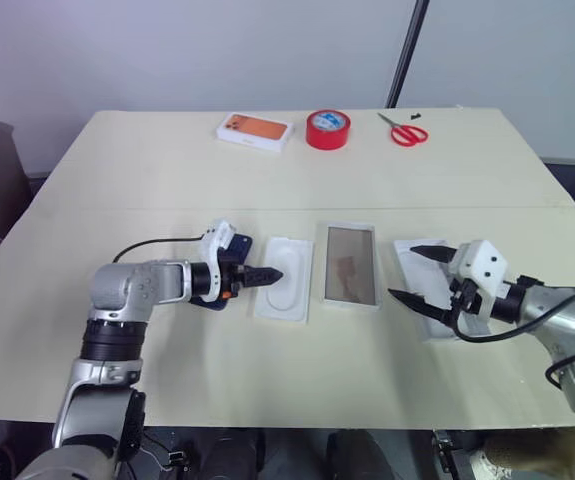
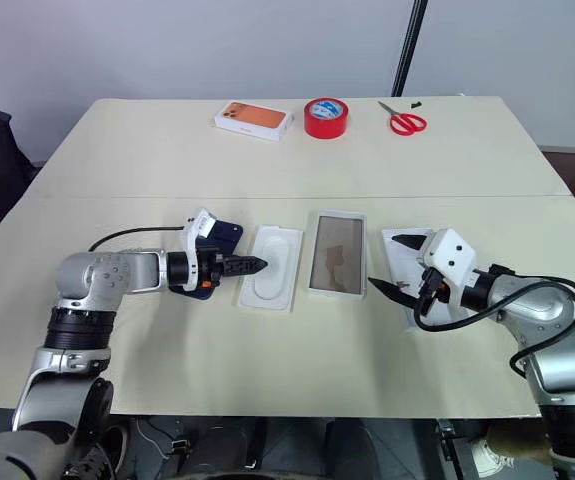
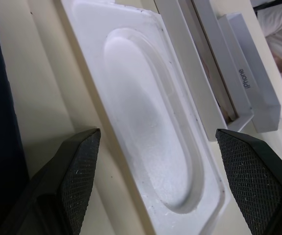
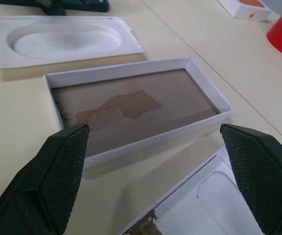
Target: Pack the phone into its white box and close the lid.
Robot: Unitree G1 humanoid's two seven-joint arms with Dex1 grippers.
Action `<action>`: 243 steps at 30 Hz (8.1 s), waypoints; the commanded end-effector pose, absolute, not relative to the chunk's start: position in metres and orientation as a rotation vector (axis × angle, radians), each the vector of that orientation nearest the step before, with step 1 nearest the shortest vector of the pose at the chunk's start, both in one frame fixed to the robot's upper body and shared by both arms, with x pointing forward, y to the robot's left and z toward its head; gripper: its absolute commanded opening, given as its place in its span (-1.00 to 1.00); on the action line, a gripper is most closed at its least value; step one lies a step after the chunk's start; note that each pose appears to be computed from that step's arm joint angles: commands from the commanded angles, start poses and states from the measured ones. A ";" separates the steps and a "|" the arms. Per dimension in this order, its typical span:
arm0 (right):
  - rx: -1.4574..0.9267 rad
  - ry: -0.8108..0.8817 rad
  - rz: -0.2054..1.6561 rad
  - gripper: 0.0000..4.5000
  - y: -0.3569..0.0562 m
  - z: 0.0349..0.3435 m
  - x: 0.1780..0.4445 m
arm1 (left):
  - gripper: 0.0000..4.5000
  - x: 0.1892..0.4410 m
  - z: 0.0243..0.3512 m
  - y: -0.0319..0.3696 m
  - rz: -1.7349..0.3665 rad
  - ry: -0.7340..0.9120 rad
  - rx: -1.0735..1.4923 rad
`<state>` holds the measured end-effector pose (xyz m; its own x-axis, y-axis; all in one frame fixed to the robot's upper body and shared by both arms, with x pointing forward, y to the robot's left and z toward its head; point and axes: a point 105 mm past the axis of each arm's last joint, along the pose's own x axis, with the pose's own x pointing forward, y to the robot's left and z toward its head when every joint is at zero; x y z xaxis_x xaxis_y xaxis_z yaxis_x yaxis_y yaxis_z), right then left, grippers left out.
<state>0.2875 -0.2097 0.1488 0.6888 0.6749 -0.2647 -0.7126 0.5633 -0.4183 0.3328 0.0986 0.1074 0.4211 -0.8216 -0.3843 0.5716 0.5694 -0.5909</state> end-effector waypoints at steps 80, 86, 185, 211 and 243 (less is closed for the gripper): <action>-0.522 0.130 0.730 0.79 -0.171 0.143 0.309 | 0.33 0.343 0.143 0.060 -0.879 0.499 -0.483; -0.359 -0.001 0.722 0.79 -0.137 0.174 0.328 | 0.74 0.345 0.163 0.073 -0.888 0.332 -0.322; -0.777 0.236 1.140 -0.98 0.050 0.087 0.350 | 0.77 0.322 0.062 0.157 -0.812 0.885 -0.505; -0.180 -0.042 1.148 -0.75 0.023 0.176 0.341 | -0.89 0.325 0.139 0.174 -0.901 0.582 -0.910; -0.599 0.056 1.274 0.27 -0.059 0.104 0.292 | -0.89 0.322 0.148 0.175 -0.904 0.541 -0.883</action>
<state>0.2929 -0.0634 0.0953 0.3180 0.8607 -0.3975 -0.9139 0.1667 -0.3701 0.3218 0.1724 0.1268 0.5272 -0.8432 -0.1055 0.3742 0.3418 -0.8620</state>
